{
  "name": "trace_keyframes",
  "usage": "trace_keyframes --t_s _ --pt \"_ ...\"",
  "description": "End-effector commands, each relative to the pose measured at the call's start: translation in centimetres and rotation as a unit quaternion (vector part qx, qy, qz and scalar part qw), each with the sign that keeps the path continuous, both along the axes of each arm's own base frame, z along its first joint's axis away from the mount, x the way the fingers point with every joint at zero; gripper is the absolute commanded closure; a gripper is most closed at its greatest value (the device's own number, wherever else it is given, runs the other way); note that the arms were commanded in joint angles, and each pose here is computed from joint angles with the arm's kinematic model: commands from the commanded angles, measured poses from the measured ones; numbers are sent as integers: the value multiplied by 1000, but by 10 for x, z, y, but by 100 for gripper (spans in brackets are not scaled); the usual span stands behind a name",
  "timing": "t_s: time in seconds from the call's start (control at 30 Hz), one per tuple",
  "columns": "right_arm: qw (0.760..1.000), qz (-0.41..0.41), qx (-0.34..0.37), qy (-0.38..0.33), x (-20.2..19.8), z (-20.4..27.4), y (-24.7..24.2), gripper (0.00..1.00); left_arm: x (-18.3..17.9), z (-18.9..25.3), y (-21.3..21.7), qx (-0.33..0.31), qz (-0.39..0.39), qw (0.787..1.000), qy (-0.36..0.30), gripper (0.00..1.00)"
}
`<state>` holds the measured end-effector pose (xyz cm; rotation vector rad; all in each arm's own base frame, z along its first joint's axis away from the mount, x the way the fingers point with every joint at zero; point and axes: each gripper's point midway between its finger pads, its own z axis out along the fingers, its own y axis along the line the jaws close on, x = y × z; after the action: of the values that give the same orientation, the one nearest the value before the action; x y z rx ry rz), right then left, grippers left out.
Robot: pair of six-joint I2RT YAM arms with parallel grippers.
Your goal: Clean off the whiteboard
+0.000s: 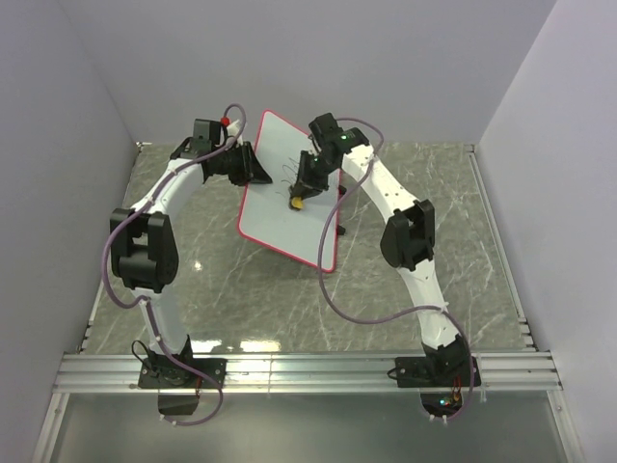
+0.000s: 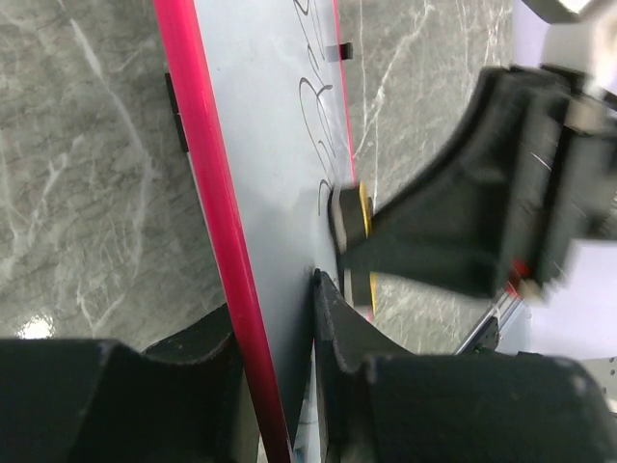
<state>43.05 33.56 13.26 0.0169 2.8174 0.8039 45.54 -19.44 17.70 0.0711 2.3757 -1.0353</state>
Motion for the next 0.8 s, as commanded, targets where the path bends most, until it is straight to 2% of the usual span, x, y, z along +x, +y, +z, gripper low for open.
trace_keyframes --t_s 0.0,0.07,0.2,0.37,0.47,0.63,0.77 --pt "991 49 128 1 -19 46 67 100 -25 -40 -22 38 -70 996 32 100" --pt "986 60 155 14 -26 54 76 100 -31 -44 -29 37 -83 995 38 100" --pt "978 77 191 -16 -24 78 85 100 -40 -51 -38 43 -97 993 44 100" --pt "978 49 201 -16 -5 79 72 100 -42 -53 -42 47 -102 992 48 100" --pt "986 -2 167 -6 19 56 46 100 -44 -50 -43 43 -107 992 48 100" --pt "989 -115 89 -1 77 4 -36 100 -54 -46 -54 43 -118 991 46 100" --pt "990 -134 38 -6 89 -22 -65 100 -65 -46 -66 44 -133 989 46 100"
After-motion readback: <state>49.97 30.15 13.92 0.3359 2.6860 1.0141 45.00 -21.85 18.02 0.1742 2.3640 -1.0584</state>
